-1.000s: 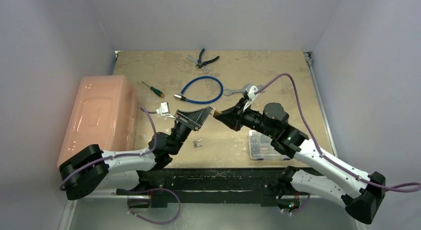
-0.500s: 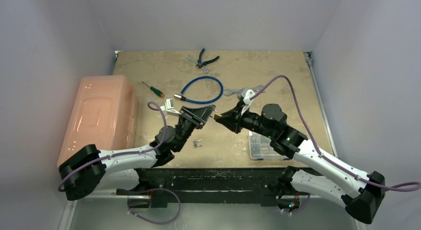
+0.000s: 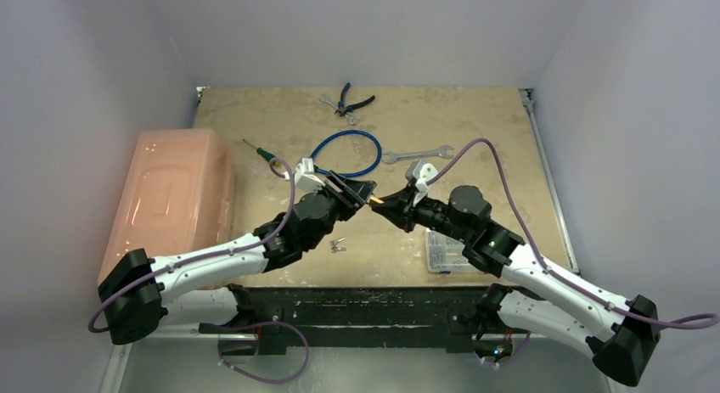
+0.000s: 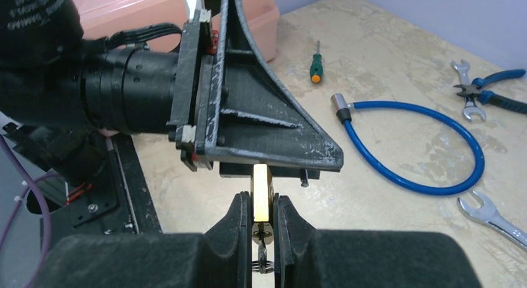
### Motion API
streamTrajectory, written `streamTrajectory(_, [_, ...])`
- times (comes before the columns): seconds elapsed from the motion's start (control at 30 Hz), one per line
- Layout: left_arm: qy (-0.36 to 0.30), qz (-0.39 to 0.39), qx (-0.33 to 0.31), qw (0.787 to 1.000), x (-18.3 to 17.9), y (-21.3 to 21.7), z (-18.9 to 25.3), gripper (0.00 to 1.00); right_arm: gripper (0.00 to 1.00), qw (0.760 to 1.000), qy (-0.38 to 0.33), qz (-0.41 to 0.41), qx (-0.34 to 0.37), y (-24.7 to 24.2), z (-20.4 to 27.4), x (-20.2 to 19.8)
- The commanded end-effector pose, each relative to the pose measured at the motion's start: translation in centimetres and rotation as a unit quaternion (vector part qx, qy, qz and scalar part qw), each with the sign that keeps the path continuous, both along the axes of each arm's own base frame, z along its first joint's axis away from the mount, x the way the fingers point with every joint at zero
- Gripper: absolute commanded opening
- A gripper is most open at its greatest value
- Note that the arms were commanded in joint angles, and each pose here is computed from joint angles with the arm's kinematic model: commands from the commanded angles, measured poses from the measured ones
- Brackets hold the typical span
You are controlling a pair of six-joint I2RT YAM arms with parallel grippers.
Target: Unlock with the key
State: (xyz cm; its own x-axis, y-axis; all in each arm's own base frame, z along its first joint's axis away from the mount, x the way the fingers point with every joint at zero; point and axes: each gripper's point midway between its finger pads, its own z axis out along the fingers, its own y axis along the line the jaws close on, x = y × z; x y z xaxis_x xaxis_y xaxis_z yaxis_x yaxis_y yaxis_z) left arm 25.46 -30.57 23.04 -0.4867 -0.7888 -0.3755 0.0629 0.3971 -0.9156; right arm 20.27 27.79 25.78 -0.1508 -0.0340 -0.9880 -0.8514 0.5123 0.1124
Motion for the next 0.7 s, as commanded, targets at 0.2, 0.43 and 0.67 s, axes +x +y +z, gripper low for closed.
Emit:
streamTrajectory(0.2, [0.043, 0.019, 0.108, 0.993, 0.7, 3.2, -1.4, 0.55, 0.0, 0.991, -0.11, 0.025, 0.067, -0.4, 4.4, -1.3])
streamTrajectory(0.43, [0.055, -0.041, 0.122, 0.99, 0.9, 1.8, -3.0, 0.56, 0.0, 0.988, -0.125, 0.036, 0.078, -0.4, 4.8, -2.0])
streamTrajectory(0.67, [0.041, -0.084, 0.12, 0.988, 0.8, 1.3, -2.8, 0.56, 0.0, 0.991, -0.11, 0.023, 0.073, -0.4, 4.2, -1.5])
